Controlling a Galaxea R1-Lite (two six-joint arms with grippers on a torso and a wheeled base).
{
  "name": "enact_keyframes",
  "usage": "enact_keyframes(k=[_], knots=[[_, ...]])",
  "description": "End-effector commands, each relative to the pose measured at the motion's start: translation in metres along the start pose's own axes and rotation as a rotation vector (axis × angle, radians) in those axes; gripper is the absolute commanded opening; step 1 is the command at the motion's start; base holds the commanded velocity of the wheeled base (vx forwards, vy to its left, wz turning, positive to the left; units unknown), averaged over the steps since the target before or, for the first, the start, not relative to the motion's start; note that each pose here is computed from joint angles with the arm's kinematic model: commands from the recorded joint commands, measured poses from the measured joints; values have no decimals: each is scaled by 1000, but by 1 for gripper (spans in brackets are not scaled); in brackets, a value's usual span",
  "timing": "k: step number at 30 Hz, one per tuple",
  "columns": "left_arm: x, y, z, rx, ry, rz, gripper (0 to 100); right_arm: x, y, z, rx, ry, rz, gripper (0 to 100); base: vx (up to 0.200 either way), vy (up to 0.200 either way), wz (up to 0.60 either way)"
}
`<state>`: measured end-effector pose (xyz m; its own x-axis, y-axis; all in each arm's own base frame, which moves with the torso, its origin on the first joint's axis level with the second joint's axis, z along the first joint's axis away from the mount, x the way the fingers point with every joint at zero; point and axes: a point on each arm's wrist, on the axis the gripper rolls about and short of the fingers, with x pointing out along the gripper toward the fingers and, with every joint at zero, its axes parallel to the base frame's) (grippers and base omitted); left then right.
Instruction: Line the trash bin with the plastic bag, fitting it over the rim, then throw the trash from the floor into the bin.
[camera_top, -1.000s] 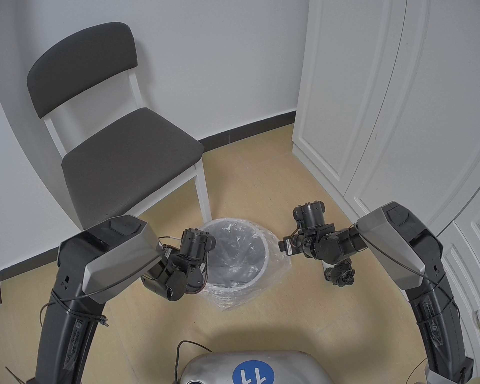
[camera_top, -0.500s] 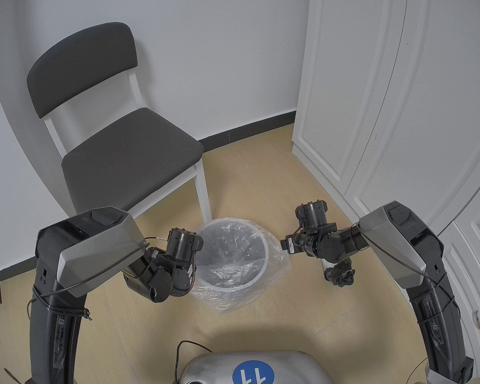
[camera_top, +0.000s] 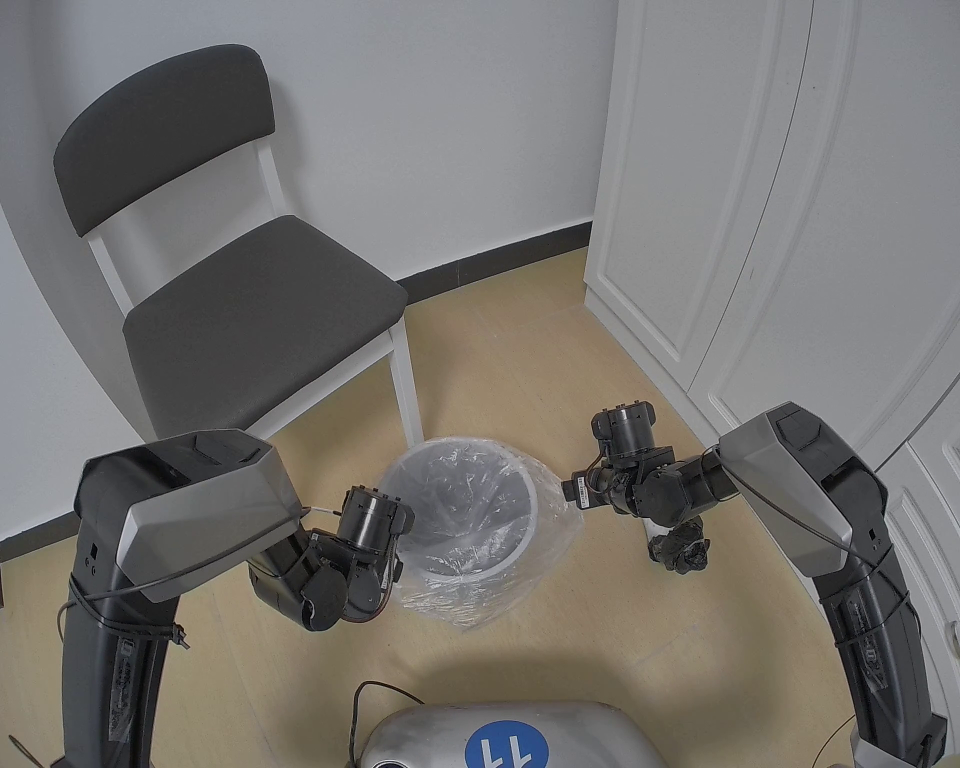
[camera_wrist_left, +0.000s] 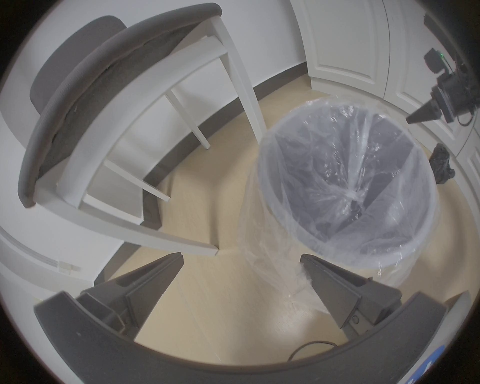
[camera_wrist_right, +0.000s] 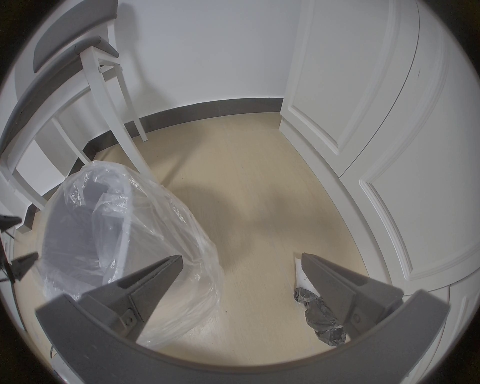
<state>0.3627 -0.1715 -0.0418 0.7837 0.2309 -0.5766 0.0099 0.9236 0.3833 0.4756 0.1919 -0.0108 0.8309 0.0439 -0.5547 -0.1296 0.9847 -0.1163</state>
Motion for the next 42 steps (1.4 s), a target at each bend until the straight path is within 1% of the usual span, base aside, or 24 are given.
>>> enact_keyframes(k=[1,5,8,9,10,11,13,17,18,21,27,28,29,30,31,32,33,36,38,40,42], knots=[[0,-4,-12,7,31,-22,100,0,1,0,-1,0,1,100,0,0,0],[7,-7,-20,15,53,-35,100,0,2,-2,-3,5,1,100,0,0,0],[9,-10,-20,19,56,-51,100,0,2,-1,-3,3,2,100,0,0,0],[11,-13,-14,6,34,-63,100,0,2,-1,-2,2,2,100,0,0,0],[11,-13,-14,6,34,-63,100,0,2,-1,-2,2,2,100,0,0,0],[14,-19,-9,-3,13,-67,100,0,2,-1,-3,3,2,100,0,0,0],[15,-23,-6,0,8,-70,100,0,1,-1,-1,3,1,100,0,0,0],[17,-24,-2,17,20,-70,100,-1,1,-1,0,3,1,100,0,0,0],[18,-24,-1,25,38,-68,100,0,1,-1,-1,5,1,100,0,0,0],[16,-18,-1,37,71,-56,100,1,0,-2,-1,8,-1,100,0,0,0],[-4,1,7,15,59,-49,100,0,0,-2,0,7,-1,100,0,0,0],[-15,8,13,1,40,-52,100,0,0,-1,0,5,0,100,0,0,0],[-18,10,15,-3,34,-52,100,-1,0,0,2,4,0,100,0,0,0],[-28,14,27,-24,-3,-61,100,-1,0,0,2,2,0,100,0,0,0],[-29,14,29,-28,-6,-61,100,0,0,-1,0,4,0,100,0,0,0],[-36,16,38,-39,-32,-70,100,0,0,-1,0,4,0,100,0,0,0],[-40,15,45,-44,-50,-77,100,0,0,-2,0,5,0,100,0,0,0],[-43,6,52,-36,-62,-91,100,1,0,-3,-1,8,-1,100,0,0,0],[-41,3,53,-30,-59,-94,100,1,0,-3,-1,8,-1,100,0,0,0],[-33,-6,54,-24,-50,-97,100,1,0,-3,0,9,-1,100,0,0,0],[-29,-7,50,-18,-38,-94,100,2,-1,-4,1,11,-2,100,0,0,0]])
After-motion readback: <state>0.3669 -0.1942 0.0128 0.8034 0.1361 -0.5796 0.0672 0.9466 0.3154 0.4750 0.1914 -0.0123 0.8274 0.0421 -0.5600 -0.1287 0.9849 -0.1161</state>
